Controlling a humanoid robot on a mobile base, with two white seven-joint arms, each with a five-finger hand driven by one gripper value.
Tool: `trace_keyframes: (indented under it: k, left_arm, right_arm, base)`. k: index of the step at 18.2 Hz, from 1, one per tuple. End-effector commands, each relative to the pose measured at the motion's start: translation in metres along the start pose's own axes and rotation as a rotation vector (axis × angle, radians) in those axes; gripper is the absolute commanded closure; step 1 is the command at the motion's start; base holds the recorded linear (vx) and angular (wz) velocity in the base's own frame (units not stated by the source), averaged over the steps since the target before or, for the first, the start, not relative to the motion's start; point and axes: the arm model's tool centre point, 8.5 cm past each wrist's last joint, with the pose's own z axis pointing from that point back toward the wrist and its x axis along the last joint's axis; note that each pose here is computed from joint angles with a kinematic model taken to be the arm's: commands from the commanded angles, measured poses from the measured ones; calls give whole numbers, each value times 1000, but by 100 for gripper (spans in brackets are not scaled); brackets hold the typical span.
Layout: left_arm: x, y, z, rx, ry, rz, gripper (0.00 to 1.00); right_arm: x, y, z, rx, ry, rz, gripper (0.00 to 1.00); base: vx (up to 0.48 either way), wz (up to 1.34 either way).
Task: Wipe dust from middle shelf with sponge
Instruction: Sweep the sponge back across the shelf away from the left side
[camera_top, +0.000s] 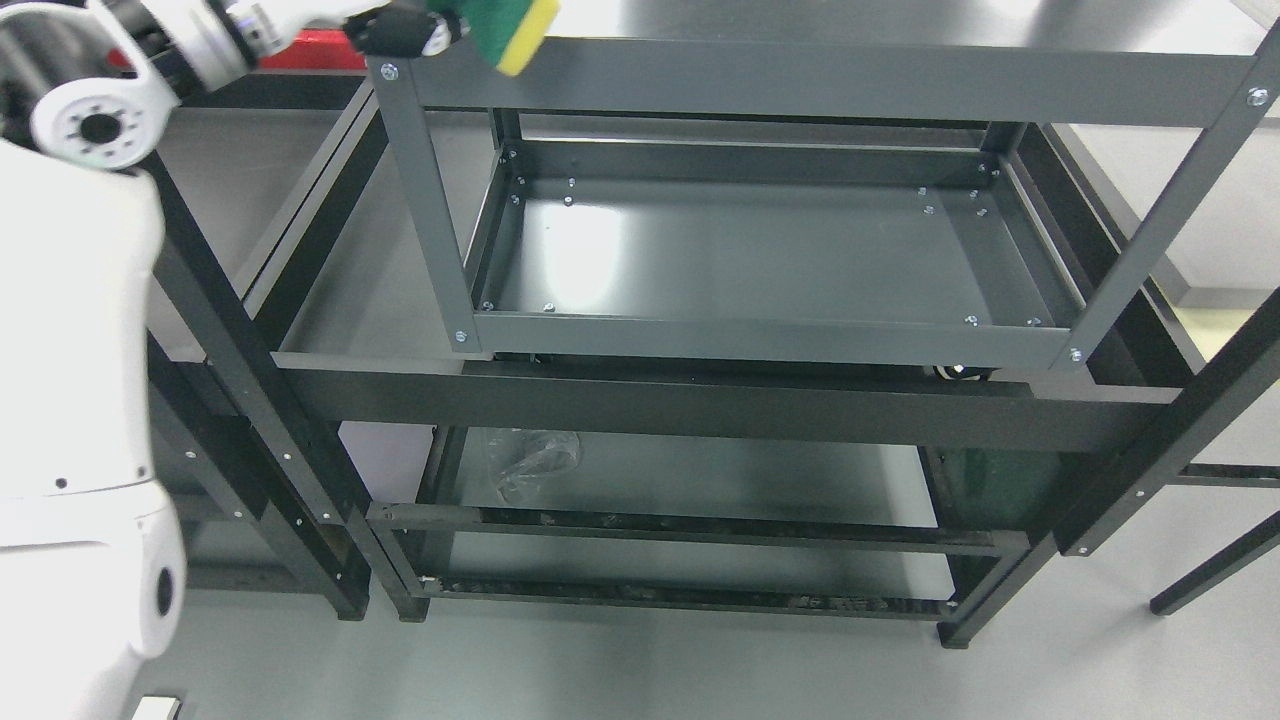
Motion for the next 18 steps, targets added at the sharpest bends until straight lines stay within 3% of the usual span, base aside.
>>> trace_keyframes:
  k: [1,4,8,15,18]
  left_arm:
    - [72,19,-108,-70,-179,-22,100]
    - [110,26,-140,-144,-294,-140,99]
    - [179,4,-167,-173,-459,-183,99]
    - [237,-41,-183,-221,-441,-286,99]
    - [241,-48,-183,-233,-453,-296,99]
  right_arm:
    - [2,-10,-1,-15,50,3,0]
    - [2,-10,-1,-14,51,3,0]
    - [2,-10,-1,-14,51,3,0]
    - [2,-10,-1,-14,50,3,0]
    - [3,-10,-1,-13,48,3,0]
  base:
    - [0,0]
    - [0,0]
    - [0,0]
    - [0,0]
    - [0,0]
